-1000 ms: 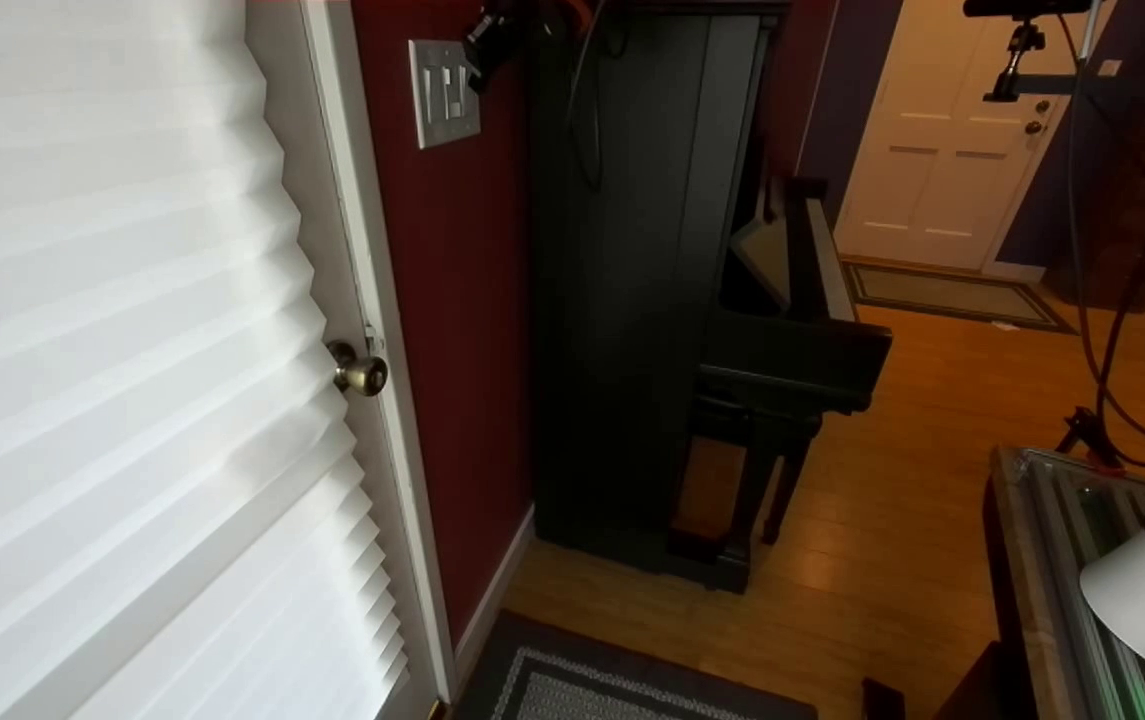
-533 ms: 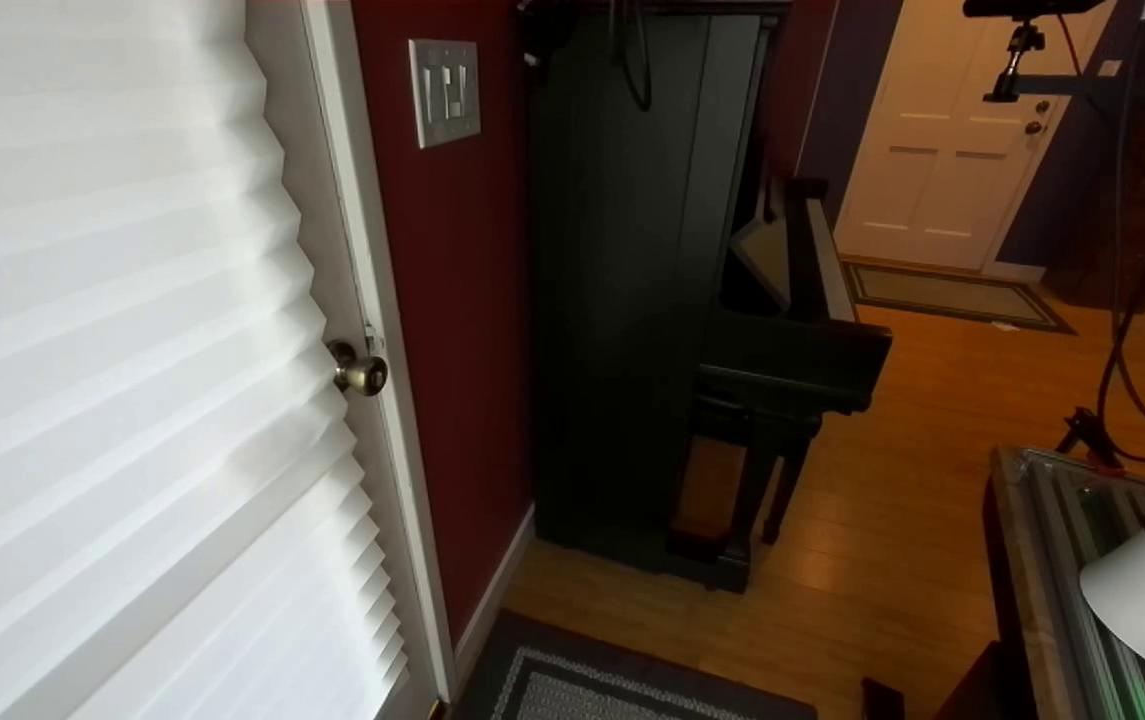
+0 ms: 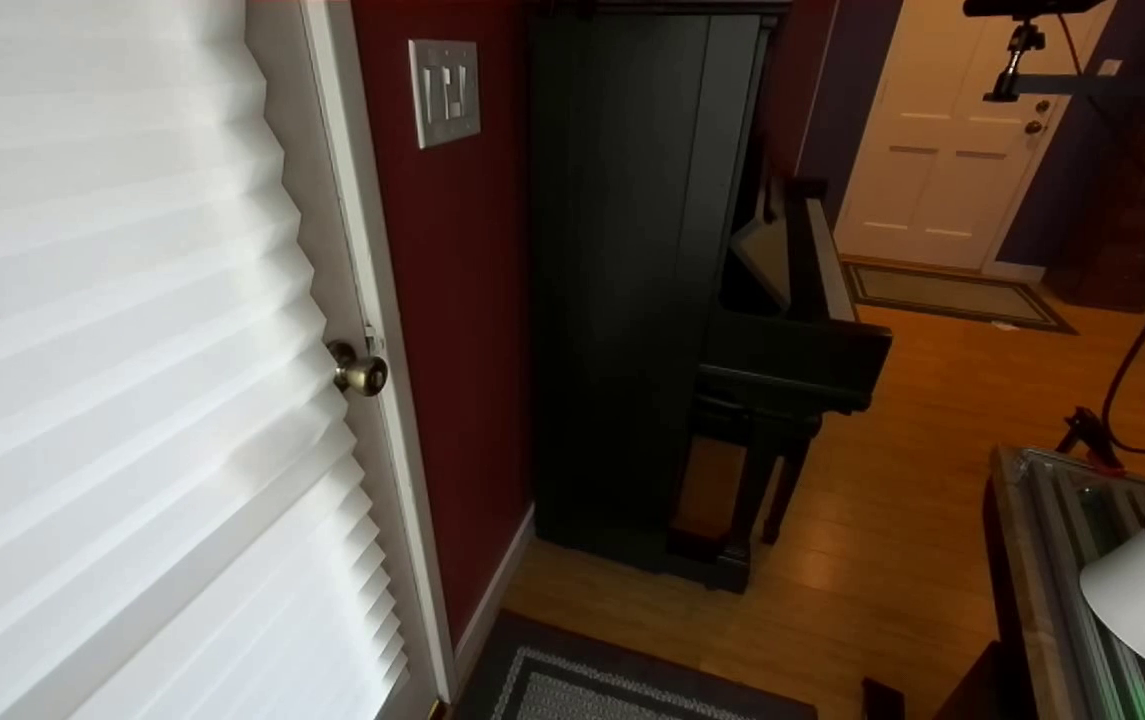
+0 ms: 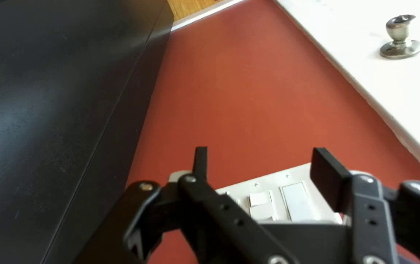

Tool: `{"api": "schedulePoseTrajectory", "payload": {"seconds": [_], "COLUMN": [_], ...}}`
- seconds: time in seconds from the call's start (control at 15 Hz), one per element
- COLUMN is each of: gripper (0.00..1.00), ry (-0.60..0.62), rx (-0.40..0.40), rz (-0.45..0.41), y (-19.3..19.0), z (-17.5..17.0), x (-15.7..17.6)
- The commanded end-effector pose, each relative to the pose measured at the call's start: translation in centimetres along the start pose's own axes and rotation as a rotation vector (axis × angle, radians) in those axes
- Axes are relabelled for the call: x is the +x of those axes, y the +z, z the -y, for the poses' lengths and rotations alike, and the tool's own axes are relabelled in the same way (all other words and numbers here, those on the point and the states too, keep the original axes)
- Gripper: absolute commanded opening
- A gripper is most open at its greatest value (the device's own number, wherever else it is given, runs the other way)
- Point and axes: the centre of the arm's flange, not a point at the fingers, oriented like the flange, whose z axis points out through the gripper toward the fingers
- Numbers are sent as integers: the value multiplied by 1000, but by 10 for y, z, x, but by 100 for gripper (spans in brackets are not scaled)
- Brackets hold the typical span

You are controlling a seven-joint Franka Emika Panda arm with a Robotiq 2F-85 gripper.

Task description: Flip a switch

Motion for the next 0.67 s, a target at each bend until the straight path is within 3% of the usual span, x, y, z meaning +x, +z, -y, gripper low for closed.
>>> {"api": "schedulePoseTrajectory", "payload": {"seconds": [0.0,0.27,0.33,0.6], "gripper": [99,100,100,100], "ry": [54,-28,6,-17], "rx": [38,37,6,9], "rz": [-48,-45,-48,-34], "y": [-21,-34,-33,-36], "z": [-16,-39,-25,-35], "x": [-47,-66,-32,-47]}}
